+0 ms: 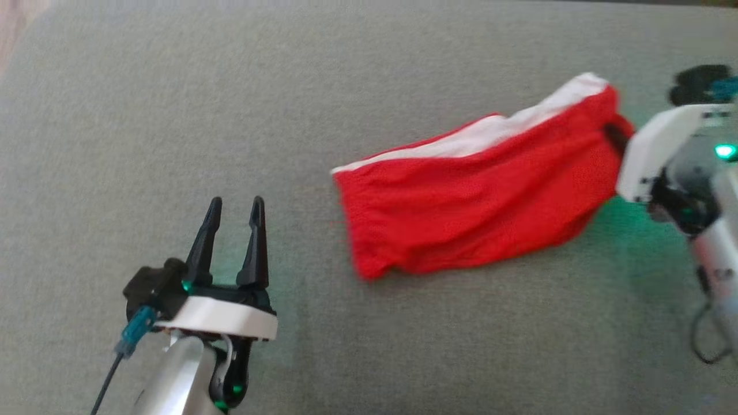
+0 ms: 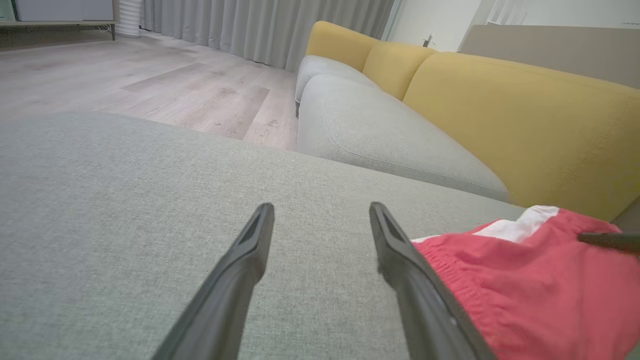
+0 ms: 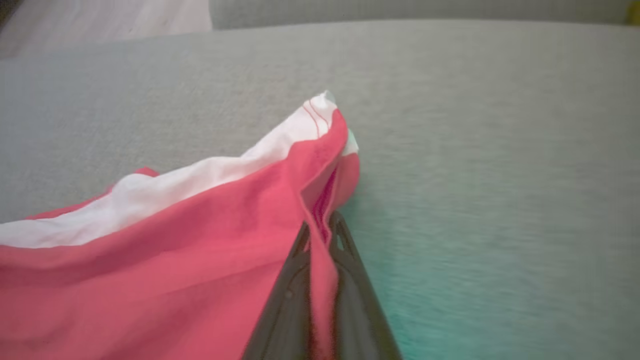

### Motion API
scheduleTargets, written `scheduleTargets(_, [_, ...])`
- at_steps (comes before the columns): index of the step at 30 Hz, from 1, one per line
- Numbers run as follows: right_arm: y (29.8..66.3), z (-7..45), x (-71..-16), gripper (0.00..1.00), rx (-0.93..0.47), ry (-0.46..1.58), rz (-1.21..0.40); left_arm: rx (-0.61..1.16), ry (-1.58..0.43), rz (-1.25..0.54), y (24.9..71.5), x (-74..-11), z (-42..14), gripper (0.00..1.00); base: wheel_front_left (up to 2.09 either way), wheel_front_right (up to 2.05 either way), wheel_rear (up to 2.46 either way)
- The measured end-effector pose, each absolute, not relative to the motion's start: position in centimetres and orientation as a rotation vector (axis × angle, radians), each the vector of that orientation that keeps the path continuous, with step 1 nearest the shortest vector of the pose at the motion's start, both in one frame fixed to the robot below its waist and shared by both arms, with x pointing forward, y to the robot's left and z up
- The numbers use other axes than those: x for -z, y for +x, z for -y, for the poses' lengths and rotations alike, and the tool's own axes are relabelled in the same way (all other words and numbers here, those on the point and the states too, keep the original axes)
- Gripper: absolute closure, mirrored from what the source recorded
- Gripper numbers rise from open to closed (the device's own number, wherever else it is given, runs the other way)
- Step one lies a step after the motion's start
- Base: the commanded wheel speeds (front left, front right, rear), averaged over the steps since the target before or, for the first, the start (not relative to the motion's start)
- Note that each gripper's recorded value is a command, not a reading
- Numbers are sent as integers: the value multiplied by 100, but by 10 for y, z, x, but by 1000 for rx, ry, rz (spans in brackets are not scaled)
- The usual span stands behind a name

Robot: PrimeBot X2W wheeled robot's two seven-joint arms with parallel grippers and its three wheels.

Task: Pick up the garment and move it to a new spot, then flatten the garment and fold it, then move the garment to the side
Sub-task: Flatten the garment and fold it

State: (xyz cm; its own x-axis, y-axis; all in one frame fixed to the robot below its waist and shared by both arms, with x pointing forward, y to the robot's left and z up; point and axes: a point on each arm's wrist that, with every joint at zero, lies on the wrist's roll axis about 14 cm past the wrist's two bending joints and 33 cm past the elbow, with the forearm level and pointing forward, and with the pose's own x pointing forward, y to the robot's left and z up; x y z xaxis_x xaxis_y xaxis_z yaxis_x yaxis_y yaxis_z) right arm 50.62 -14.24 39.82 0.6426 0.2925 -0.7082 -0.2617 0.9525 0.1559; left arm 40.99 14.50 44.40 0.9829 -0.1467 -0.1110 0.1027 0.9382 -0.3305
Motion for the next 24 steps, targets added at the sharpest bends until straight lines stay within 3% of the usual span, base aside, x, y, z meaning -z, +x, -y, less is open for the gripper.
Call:
scheduleTargets(7, [488, 246, -431, 100, -80, -43, -709, 164, -324, -127, 400, -450, -136, 0, 0, 0, 0])
scheduleTargets(12, [473, 267, -451, 100, -25, -120, -648, 183, -322, -116, 397, -455, -131, 0, 0, 0, 0])
scheduleTargets(15, [479, 245, -472, 100, -69, -161, -585, 184, -319, -110, 397, -457, -132, 0, 0, 0, 0])
scheduleTargets(19, [484, 176, -491, 100, -226, -201, -524, 176, -318, -107, 395, -458, -135, 0, 0, 0, 0])
scheduleTargets(24, [465, 90, -476, 100, -447, -249, -579, 163, -316, -105, 391, -459, -140, 0, 0, 0, 0])
